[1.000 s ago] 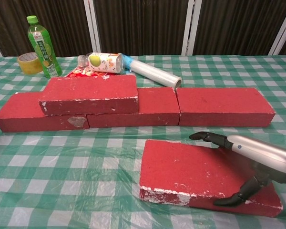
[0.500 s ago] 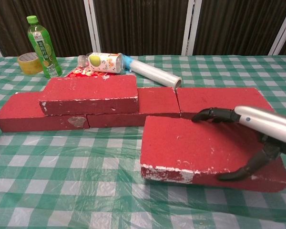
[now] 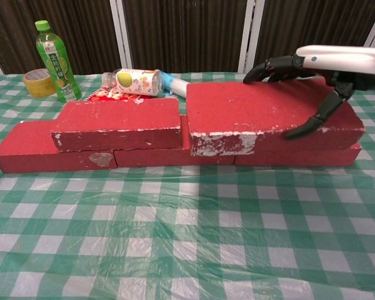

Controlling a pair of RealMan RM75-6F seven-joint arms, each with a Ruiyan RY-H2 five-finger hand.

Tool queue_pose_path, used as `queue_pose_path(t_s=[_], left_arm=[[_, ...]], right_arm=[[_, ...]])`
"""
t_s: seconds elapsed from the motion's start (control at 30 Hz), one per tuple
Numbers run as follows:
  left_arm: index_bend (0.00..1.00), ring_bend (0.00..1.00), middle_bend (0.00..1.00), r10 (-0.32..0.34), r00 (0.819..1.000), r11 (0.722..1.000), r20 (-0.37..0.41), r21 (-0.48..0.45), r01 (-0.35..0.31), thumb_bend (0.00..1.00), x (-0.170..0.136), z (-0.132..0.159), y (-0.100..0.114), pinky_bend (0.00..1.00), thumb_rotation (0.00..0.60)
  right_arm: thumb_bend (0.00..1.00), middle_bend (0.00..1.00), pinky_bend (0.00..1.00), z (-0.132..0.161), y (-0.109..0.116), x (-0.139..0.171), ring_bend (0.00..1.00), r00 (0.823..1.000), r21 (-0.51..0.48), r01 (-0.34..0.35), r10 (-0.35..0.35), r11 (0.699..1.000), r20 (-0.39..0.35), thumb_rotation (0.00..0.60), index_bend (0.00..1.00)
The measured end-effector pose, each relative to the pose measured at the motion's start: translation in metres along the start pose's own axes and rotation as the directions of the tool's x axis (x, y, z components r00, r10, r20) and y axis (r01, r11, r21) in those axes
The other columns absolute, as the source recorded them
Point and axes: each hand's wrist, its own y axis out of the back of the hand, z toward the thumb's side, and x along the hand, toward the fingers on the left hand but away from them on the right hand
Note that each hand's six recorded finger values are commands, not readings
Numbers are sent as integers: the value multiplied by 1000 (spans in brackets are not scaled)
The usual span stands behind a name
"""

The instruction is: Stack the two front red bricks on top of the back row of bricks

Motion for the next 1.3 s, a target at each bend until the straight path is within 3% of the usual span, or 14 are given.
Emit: queue_pose_path(t_s=[0.13,0.37,1.03,1.3], left_arm=[[0,0,0,-7,999,1000,-37,24,8,254,7,-4,-6,39,600],[0,0,0,-8,997,999,-72,43,11,254,13,-9,-10,39,600],[0,0,0,-1,994,997,-111,71,9,253,20,-16,-12,39,600],[0,0,0,-14,994,997,-111,68,21,255,21,-17,-14,40,600]], right_arm=[[135,416,521,-29,16,-16,366,999,43,-6,4,999,54,600,544],[137,416,521,-52,27,-44,366,997,-22,3,-1,1000,73,600,539],[137,416,521,-59,-9,-80,366,997,-112,-66,71,992,36,600,513],[136,416,511,-54,-17,-90,345,997,-112,-72,75,991,21,600,460]])
